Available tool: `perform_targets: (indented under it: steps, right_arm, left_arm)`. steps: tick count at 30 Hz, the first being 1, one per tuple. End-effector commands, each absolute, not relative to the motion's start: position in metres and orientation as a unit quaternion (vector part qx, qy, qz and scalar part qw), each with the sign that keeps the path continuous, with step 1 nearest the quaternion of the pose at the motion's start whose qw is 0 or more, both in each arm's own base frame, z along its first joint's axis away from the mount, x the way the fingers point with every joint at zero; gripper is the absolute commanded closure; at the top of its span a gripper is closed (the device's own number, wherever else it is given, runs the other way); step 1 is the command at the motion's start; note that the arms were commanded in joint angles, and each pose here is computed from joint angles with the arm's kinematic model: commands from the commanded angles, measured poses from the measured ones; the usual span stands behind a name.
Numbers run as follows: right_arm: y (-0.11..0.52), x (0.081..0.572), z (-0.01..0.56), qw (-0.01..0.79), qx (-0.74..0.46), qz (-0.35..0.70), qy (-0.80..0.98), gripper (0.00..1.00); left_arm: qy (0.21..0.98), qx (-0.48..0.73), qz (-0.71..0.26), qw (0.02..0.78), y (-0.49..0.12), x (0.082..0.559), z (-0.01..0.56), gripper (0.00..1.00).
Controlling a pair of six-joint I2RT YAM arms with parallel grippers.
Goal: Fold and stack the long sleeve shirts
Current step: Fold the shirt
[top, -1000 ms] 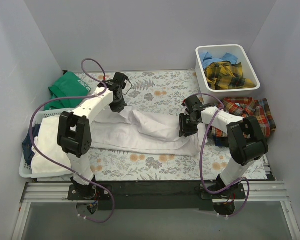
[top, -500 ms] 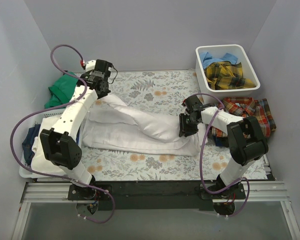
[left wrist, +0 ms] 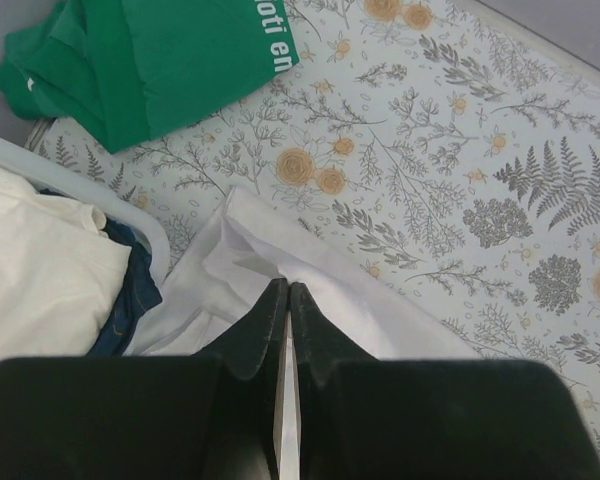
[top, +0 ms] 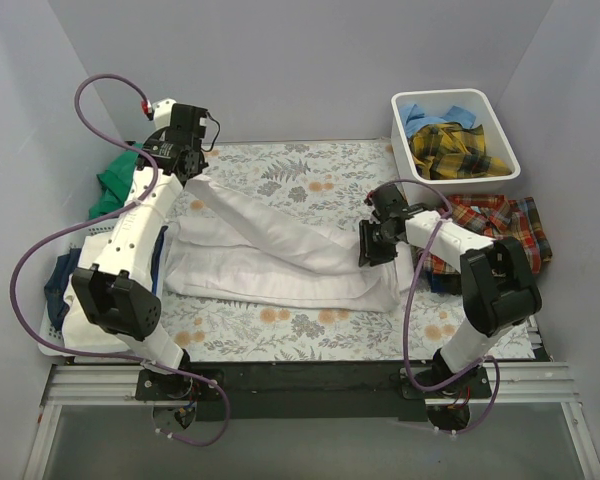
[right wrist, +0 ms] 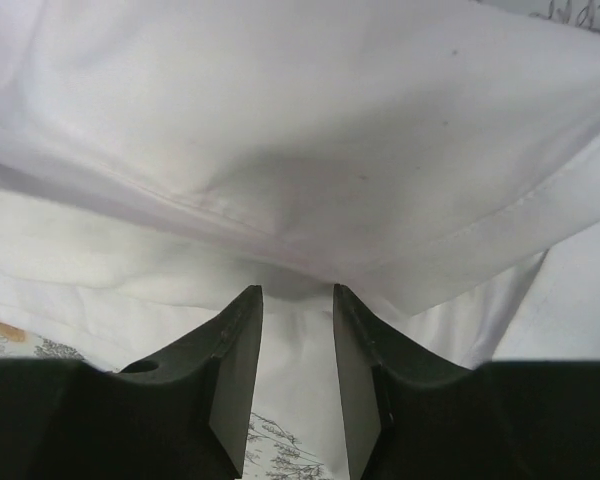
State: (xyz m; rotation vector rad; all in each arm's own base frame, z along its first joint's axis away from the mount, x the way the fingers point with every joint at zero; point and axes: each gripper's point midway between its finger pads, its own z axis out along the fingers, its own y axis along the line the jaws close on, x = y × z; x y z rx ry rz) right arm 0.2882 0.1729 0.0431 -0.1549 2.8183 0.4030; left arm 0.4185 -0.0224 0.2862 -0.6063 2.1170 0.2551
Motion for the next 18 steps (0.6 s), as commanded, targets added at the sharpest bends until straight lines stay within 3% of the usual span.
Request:
perform_targets:
  steps: [1, 8, 12, 18]
  right_arm:
    - [0.179, 0.318, 0.103, 0.242, -0.073, 0.16, 0.954, 0.57]
    - [0.194, 0.335, 0.157, 0.336, -0.097, 0.212, 0.912, 0.47]
    - [0.224, 0.333, 0.155, 0.296, -0.146, 0.276, 0.903, 0.4]
    - [0.229, 0.334, 0.112, 0.244, -0.168, 0.272, 0.915, 0.32]
  left_arm:
    - [0.85, -0.251, 0.092, 0.453, -0.019, 0.407, 0.293, 1.0]
    - [0.843, -0.252, 0.065, 0.47, -0.025, 0.408, 0.306, 1.0]
    - [0.845, -0.255, 0.057, 0.467, -0.026, 0.402, 0.307, 1.0]
    - [0.833, -0.26, 0.051, 0.486, -0.023, 0.395, 0.33, 1.0]
